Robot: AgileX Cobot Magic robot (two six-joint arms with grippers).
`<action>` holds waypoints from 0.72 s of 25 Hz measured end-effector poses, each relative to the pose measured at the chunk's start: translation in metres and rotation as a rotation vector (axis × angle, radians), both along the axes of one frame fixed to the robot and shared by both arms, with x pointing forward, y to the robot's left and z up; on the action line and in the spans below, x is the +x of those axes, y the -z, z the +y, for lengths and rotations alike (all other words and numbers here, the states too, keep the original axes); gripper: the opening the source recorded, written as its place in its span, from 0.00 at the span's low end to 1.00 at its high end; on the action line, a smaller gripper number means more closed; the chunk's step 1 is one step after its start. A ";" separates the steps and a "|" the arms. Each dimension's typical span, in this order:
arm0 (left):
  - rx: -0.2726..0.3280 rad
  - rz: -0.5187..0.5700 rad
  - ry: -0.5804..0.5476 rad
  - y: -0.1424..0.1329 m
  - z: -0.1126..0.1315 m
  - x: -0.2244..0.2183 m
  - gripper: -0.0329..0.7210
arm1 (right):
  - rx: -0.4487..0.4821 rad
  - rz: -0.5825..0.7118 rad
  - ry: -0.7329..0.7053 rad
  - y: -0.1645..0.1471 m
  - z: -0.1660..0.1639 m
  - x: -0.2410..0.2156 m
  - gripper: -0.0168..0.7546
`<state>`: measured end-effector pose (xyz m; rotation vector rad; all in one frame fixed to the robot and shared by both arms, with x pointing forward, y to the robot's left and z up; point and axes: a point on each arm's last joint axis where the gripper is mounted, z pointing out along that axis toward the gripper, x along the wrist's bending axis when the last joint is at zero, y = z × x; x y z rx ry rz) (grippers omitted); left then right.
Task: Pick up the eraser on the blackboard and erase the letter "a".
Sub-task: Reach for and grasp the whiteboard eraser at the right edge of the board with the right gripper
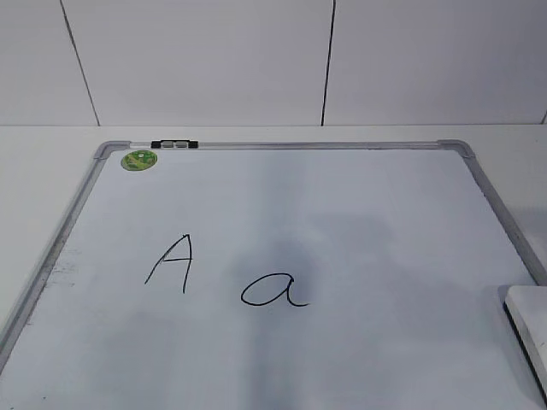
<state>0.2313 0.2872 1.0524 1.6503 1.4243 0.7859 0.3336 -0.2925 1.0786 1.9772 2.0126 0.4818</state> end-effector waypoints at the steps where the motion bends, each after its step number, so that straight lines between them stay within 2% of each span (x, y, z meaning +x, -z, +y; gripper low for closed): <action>1: 0.000 0.000 0.000 0.000 0.000 0.000 0.54 | 0.001 0.015 0.000 0.001 0.000 0.003 0.78; 9: 0.000 0.000 0.000 0.000 0.000 0.000 0.54 | -0.001 0.162 0.000 0.018 0.002 0.029 0.78; 18: 0.000 0.000 0.000 0.000 0.000 0.000 0.54 | 0.004 0.054 0.000 0.019 0.002 0.050 0.78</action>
